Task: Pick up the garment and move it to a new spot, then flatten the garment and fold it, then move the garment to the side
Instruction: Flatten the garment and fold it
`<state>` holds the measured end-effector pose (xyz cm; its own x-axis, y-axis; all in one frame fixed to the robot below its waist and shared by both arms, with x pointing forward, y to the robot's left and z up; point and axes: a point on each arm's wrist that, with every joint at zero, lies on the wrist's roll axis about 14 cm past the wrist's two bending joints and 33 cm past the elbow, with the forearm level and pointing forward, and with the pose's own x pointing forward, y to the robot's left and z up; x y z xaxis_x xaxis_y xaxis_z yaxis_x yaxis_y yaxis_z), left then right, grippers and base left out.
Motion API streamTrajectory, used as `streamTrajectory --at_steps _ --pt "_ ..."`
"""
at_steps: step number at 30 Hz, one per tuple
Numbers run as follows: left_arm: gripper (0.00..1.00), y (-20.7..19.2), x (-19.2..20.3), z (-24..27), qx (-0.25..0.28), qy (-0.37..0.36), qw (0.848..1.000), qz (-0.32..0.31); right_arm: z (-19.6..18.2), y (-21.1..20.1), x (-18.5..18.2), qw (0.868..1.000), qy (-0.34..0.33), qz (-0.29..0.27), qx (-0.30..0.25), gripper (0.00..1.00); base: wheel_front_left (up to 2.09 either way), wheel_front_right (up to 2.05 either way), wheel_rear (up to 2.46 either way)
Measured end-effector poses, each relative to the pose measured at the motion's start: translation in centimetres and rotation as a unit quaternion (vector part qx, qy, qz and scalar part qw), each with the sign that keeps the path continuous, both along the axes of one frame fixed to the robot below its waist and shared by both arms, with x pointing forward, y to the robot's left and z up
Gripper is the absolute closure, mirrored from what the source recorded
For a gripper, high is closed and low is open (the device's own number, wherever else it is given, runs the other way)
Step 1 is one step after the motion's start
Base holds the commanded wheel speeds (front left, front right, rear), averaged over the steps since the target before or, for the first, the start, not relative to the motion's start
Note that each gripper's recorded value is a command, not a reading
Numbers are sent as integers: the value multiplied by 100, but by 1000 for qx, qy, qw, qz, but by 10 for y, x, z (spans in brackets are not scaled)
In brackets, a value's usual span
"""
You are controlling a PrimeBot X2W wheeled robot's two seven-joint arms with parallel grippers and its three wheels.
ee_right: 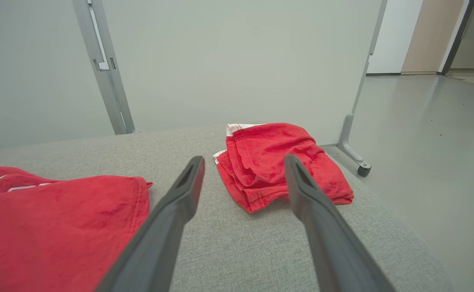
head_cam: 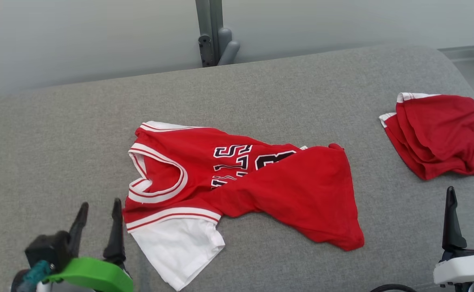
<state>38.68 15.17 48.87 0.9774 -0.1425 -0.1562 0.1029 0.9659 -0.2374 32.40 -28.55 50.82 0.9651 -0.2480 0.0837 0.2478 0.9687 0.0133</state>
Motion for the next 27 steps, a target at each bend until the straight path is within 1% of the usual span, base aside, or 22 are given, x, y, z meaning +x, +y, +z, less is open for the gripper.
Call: streamTrajectory --at_steps 3,5,10,12,17,27 --pt "0 -8 -22 -5 5 -17 1000 -17 2 6 -1 1000 -3 11 -3 0 0 0 0" --pt "0 -6 -39 -18 20 -12 1000 -20 3 13 -1 1000 -5 22 -2 0 0 0 0" --pt "0 14 -57 -20 27 -34 999 9 7 32 7 998 -13 53 1 0 0 0 0" --pt "0 26 -61 -16 32 -47 998 24 5 40 10 998 -11 66 2 0 0 0 0" --pt "0 42 -74 -20 38 -53 997 36 -3 50 14 997 1 82 7 0 0 0 0" --pt "0 52 -77 -22 40 -61 996 60 -8 58 18 996 7 93 12 0 0 0 0"
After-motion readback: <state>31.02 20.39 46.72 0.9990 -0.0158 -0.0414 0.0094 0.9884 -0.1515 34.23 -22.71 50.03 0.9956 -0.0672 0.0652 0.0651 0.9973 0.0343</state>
